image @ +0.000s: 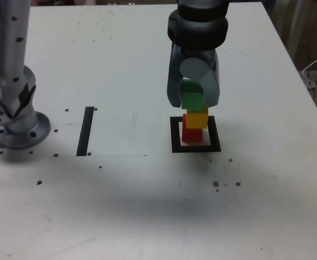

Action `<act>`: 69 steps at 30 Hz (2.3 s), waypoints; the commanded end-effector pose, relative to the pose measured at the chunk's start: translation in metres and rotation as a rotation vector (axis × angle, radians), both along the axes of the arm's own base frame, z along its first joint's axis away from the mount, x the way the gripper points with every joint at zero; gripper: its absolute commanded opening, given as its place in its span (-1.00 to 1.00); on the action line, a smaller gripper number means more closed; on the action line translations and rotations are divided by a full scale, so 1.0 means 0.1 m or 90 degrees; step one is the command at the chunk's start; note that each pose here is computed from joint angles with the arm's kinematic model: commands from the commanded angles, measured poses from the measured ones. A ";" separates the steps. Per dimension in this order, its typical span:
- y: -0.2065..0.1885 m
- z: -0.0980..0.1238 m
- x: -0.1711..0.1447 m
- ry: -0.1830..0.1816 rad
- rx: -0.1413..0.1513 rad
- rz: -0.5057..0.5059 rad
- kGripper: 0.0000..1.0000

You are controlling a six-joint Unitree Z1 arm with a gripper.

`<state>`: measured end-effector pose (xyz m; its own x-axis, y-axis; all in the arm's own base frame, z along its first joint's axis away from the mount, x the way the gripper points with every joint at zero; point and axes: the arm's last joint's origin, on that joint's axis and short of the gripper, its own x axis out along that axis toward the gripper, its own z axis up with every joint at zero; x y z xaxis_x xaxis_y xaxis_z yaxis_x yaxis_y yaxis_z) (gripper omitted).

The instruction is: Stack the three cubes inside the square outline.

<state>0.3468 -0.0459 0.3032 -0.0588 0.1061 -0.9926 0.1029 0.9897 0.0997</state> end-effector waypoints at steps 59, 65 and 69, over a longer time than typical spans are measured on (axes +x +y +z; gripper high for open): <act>0.02 0.29 -0.36 -0.019 -0.014 -0.004 0.99; 0.06 0.49 -0.71 -0.001 -0.011 -0.007 0.99; 0.10 0.49 -0.94 0.016 -0.013 -0.007 0.99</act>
